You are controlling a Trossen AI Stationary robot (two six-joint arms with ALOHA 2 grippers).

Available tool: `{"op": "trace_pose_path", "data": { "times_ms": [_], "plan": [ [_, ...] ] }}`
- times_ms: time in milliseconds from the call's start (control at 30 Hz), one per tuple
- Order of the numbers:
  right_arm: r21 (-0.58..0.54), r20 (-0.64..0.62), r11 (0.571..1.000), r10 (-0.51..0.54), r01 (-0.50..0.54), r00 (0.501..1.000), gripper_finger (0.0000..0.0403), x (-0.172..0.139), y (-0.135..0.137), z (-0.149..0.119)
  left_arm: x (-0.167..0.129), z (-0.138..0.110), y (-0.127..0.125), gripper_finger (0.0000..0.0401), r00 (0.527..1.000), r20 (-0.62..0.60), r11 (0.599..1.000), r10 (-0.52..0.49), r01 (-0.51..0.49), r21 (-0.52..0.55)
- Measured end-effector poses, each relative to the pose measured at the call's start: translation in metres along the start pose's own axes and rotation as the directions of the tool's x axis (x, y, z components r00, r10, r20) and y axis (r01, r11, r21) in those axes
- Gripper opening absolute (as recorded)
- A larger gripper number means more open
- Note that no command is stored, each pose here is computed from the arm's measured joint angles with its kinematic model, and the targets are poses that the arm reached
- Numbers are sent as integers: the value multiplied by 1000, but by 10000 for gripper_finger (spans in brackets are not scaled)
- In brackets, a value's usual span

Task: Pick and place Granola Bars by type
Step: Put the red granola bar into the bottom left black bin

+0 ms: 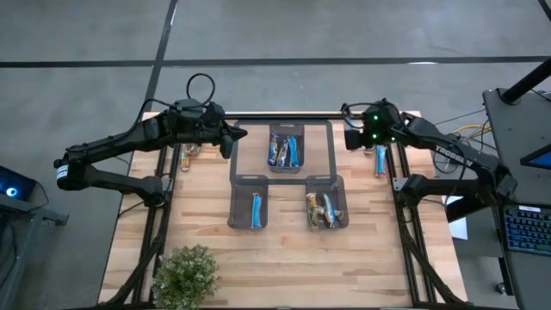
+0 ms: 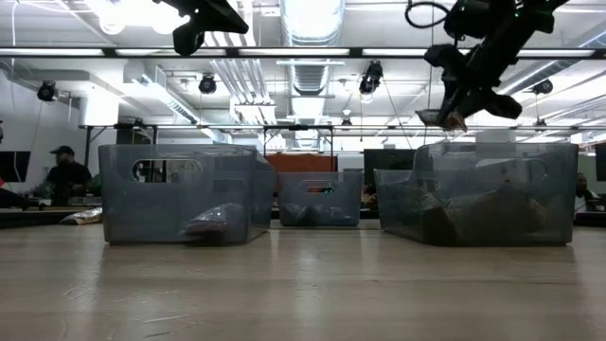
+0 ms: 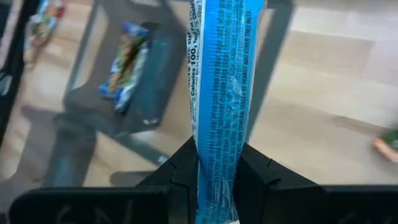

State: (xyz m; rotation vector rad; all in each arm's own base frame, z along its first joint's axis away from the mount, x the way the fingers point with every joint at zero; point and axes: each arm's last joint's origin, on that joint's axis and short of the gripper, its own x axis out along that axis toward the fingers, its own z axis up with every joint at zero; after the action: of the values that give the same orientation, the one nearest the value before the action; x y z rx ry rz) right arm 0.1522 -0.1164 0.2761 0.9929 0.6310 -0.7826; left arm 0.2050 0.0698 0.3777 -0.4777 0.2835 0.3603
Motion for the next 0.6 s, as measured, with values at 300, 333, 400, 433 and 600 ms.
{"op": "trace_pose_path", "data": {
  "times_ms": [300, 333, 400, 433, 600],
  "plan": [
    [-84, -36, 991, 98, -100, 995, 63, -7, 37, -4, 0, -2, 1, 0, 1000, -24, 1000, 10, -10, 18],
    [-90, -36, 989, 113, -116, 993, 63, -8, 42, -5, 0, -3, 1, 0, 999, -34, 999, 12, -11, 31],
    [-98, -29, 983, 152, -155, 988, 63, -10, 53, -4, -1, -6, 1, 0, 998, -62, 998, 6, -2, 56],
    [-105, -30, 980, 169, -171, 985, 63, -10, 57, -5, -3, -7, 1, 0, 997, -82, 998, 1, 5, 66],
    [-115, -36, 961, 249, -252, 968, 62, -11, 83, -6, -14, -12, 3, 0, 993, -120, 996, 14, -4, 87]
  ]
}}
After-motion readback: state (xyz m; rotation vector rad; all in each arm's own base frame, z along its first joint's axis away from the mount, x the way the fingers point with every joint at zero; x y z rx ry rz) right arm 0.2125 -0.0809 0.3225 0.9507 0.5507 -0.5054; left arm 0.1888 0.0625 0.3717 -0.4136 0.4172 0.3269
